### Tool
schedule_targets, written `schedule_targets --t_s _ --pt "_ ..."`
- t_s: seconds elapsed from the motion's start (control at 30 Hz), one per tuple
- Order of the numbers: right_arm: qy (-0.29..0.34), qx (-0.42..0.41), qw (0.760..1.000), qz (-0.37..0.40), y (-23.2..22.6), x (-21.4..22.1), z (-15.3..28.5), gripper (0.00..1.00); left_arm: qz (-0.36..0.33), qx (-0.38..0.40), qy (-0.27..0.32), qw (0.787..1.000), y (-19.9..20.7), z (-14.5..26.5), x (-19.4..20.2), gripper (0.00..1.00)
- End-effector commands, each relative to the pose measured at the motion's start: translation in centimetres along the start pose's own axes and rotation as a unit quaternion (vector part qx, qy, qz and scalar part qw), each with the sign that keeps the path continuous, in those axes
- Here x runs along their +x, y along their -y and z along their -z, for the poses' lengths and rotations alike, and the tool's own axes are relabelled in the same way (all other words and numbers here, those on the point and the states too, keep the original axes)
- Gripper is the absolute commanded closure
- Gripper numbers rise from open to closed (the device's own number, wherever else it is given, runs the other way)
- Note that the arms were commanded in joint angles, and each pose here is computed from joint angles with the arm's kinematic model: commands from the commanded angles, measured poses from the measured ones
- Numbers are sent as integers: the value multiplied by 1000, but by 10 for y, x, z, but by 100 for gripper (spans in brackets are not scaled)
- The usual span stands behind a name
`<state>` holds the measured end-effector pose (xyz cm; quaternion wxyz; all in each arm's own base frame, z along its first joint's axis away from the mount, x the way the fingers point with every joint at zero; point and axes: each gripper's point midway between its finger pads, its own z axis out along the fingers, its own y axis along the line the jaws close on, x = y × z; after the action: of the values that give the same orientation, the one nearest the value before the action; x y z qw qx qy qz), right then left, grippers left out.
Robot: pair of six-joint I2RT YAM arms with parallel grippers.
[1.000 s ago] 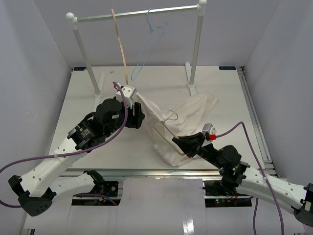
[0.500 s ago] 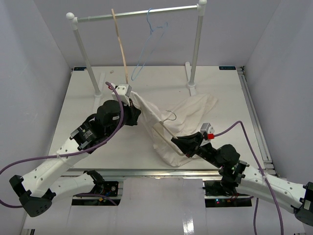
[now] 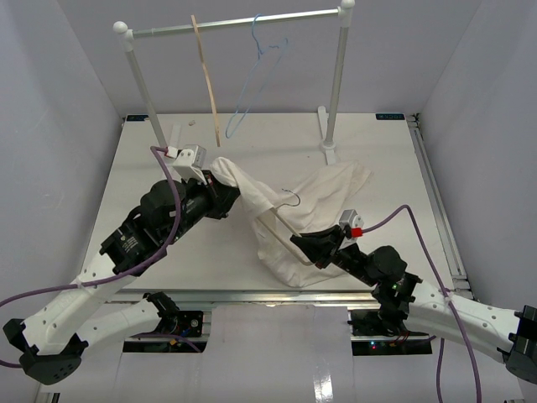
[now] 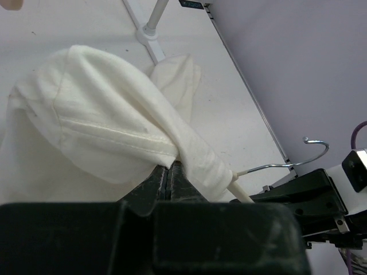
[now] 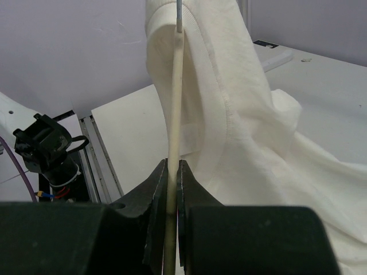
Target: Place the t-shirt on the hanger
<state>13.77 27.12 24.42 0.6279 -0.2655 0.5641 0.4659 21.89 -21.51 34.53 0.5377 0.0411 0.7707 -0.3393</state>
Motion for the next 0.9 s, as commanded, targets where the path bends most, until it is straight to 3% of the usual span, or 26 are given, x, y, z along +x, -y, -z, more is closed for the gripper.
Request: schedule_targets --t_s 0.0,0.4,0.87 --pt "33 32 999 15 10 -23 -7 92 20 58 -3 998 25 2 -4 100" --pt "-51 38 997 41 17 15 -27 92 20 41 -25 999 24 -9 2 100" --pt "-64 13 996 60 8 19 -32 92 10 -44 7 999 -1 -25 -14 100"
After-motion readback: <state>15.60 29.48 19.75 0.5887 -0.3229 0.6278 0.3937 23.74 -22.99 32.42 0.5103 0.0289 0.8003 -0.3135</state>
